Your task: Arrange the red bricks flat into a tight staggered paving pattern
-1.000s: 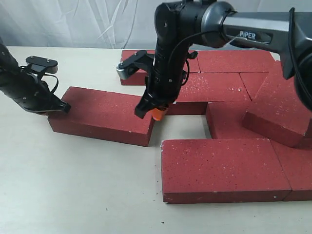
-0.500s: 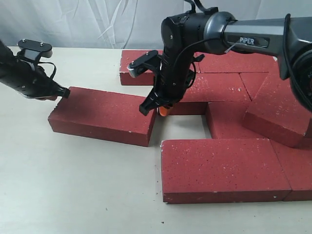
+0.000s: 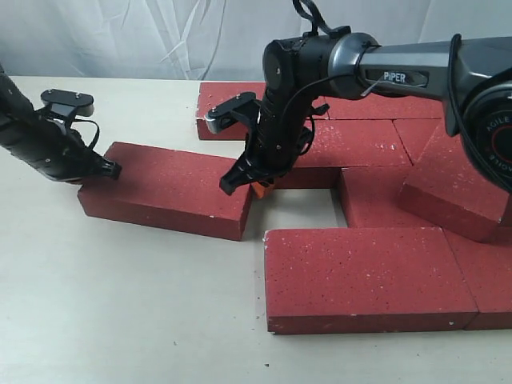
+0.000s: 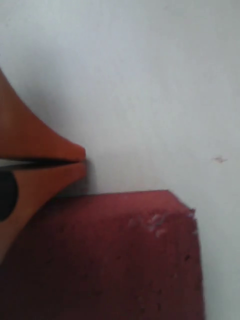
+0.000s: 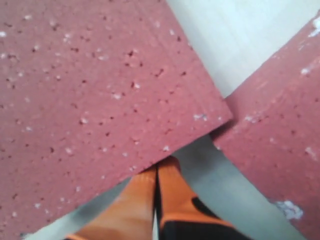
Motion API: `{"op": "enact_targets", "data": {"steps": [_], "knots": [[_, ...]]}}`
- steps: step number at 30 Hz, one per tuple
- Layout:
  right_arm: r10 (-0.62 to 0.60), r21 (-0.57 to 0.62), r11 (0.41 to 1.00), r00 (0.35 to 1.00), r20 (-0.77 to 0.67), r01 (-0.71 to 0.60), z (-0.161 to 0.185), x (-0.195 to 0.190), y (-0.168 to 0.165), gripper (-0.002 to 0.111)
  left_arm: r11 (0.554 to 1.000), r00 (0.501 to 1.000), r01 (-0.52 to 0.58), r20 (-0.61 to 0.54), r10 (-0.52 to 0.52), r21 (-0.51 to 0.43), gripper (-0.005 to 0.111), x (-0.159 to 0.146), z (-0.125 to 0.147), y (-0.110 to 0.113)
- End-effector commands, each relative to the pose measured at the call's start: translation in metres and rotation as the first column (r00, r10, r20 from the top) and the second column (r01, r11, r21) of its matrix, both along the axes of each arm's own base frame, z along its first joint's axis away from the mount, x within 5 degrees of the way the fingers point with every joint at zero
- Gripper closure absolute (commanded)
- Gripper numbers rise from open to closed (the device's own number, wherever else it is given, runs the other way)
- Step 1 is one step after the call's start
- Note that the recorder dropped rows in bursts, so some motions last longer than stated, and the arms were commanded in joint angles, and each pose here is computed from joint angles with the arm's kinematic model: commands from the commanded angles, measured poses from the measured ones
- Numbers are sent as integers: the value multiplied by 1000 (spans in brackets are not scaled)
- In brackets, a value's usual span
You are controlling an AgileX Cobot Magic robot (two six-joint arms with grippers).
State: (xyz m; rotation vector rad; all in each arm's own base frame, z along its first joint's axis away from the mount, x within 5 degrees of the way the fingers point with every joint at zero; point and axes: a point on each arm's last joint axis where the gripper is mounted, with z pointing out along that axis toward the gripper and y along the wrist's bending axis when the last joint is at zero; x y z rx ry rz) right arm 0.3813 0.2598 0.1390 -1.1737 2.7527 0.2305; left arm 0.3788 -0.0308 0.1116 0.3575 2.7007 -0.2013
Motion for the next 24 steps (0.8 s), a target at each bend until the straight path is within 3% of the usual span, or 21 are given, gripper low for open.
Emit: {"op": "enact_targets", "data": {"steps": [1,11,24], "knots": [[1,17,1000,1000,5,-1,2,0,1,109,998,997,60,-47,-61,-15,107,-5,2,-5],[14,-5,1000,999,-28,-14,15,-5,-3,109,988,981,140,-125,-147,-67,107,-20,25,-11],[49,-65,997,998,45,-46,14,1,-8,109,972,951,211,-210,-229,-102,107,-42,10,-13]]}}
